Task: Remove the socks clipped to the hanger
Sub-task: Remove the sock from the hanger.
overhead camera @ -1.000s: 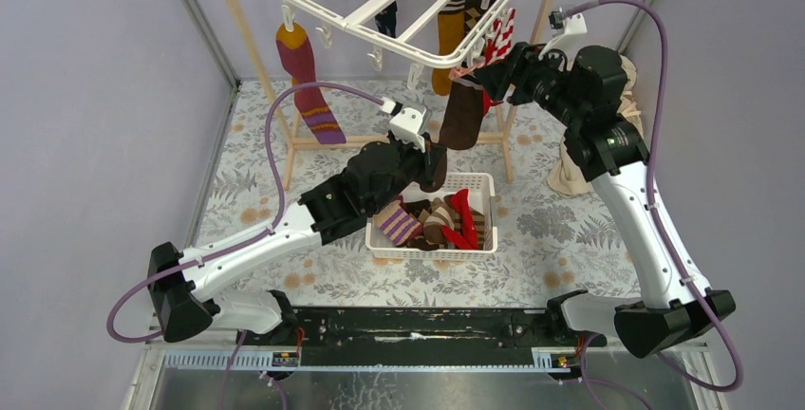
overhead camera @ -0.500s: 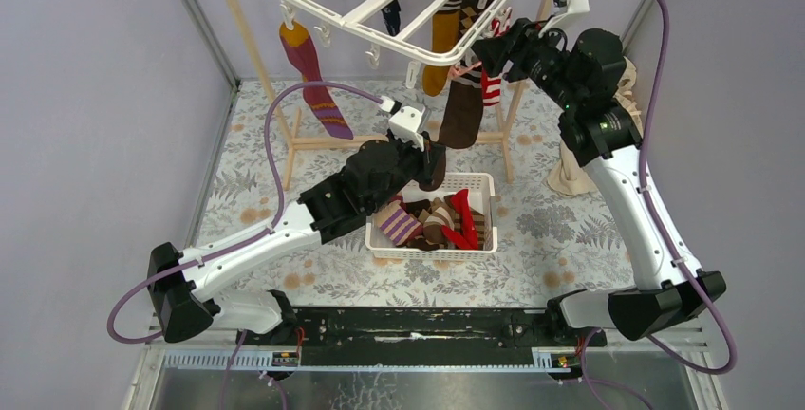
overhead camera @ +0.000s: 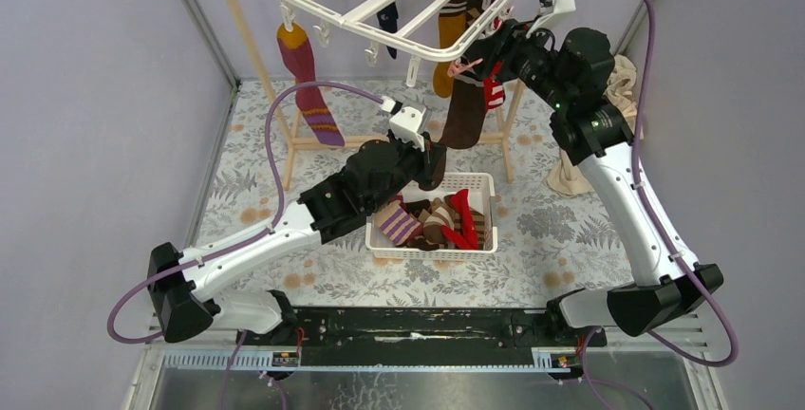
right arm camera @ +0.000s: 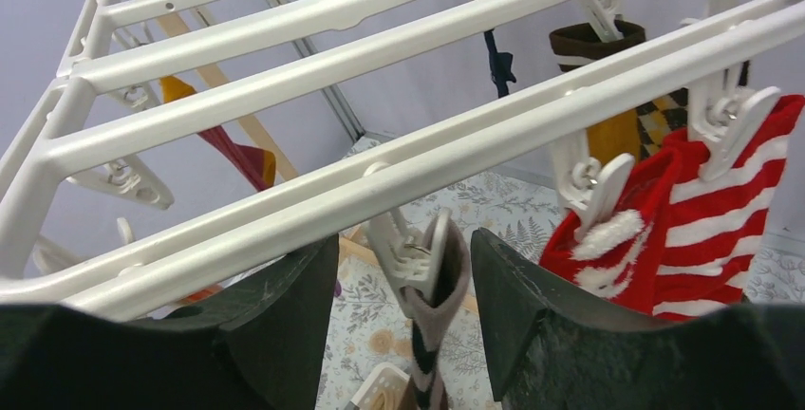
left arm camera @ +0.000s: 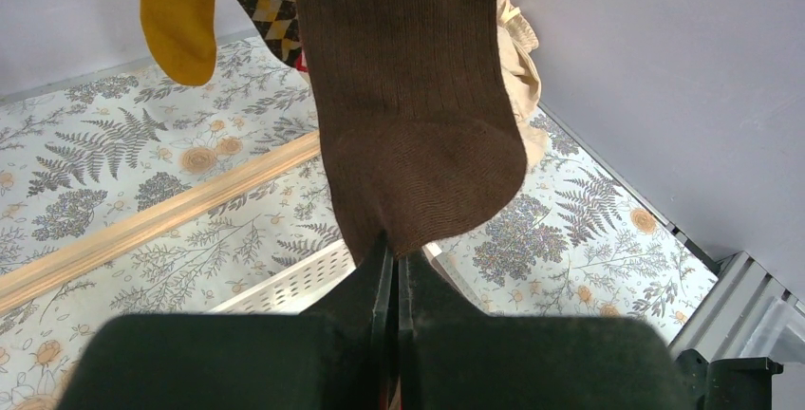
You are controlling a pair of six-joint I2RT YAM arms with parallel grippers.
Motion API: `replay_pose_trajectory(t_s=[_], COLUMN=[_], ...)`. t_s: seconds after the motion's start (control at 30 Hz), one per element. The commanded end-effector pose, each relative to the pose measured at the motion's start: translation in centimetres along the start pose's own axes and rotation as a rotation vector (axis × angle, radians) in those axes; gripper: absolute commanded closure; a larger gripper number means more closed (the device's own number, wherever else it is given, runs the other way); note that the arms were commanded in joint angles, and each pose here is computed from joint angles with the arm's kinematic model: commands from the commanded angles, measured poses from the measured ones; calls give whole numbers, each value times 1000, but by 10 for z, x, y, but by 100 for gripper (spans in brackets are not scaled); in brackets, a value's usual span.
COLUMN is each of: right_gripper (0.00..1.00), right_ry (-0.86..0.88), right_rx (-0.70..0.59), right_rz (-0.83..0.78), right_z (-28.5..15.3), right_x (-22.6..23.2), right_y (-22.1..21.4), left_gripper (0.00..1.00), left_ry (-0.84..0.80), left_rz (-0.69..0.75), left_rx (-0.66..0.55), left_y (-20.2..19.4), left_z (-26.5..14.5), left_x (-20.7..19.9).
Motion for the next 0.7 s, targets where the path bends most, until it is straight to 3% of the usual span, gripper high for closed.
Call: replay_pose_trajectory(t_s=[0.0,0.67], right_gripper=[40,45], right_ry=[32,-89], right_rx=[-81,-106], right_rz=[-63,-74], right_z=[-5,13], right_x=[24,22], right_y=[17,16], left_gripper=[100,100], left_ry=[-8,-10], left_rz=[-8,-12], left_rx=[-58,-61], left_y=[19,18], left_z=[-1,-5], left_x=[0,2])
Point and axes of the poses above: each gripper's point midway between its finger pads, its own z axis out along the fingers, its own x axis along the line the jaws close on, y = z × x, the point moved 8 cm from there along -z, back along the fingers, and after that the axes turned 5 degrees about z, right-handed, at the moved point
